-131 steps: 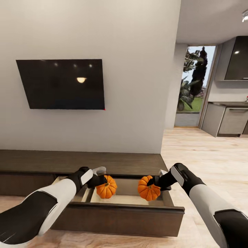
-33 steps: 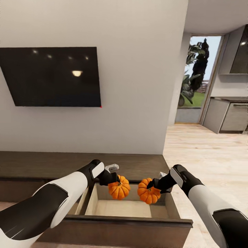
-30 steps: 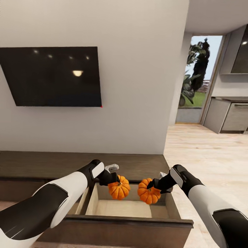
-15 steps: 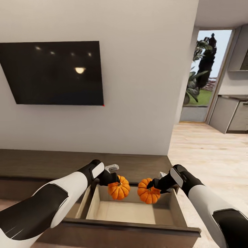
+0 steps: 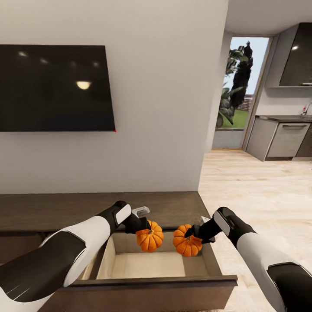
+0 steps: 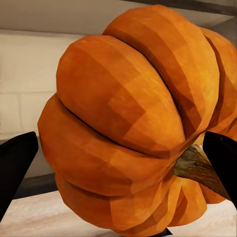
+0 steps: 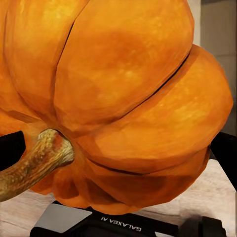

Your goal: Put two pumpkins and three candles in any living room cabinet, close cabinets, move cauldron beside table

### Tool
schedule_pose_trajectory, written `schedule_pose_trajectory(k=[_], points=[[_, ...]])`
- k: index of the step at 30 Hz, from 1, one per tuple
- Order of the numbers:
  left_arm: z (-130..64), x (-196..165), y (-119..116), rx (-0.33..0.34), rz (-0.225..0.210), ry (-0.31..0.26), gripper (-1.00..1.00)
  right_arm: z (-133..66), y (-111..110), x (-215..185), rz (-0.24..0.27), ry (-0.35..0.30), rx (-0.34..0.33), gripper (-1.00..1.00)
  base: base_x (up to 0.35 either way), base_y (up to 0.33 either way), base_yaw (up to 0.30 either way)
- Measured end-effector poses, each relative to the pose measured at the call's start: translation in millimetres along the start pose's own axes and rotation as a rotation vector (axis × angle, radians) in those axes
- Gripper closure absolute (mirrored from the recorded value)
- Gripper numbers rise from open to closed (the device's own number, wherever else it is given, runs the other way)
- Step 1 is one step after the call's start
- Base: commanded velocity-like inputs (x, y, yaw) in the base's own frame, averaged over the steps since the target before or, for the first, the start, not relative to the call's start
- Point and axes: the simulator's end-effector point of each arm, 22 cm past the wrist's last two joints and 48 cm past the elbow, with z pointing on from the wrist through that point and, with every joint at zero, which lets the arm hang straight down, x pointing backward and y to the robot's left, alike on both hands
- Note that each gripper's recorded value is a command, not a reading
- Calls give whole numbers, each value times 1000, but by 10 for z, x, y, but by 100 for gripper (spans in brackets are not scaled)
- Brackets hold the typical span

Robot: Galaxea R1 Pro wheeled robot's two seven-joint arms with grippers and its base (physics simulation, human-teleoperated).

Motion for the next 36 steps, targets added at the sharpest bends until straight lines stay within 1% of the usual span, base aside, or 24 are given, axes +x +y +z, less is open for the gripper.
schedule_pose_trajectory(k=[18,36], points=[[146,69,62,-4,-9,27,100,144,-60,61,11,28,4,100,0,0,60],[282,138,121,-7,-18,53,100,278,-123,125,22,55,7,100,0,0,133]])
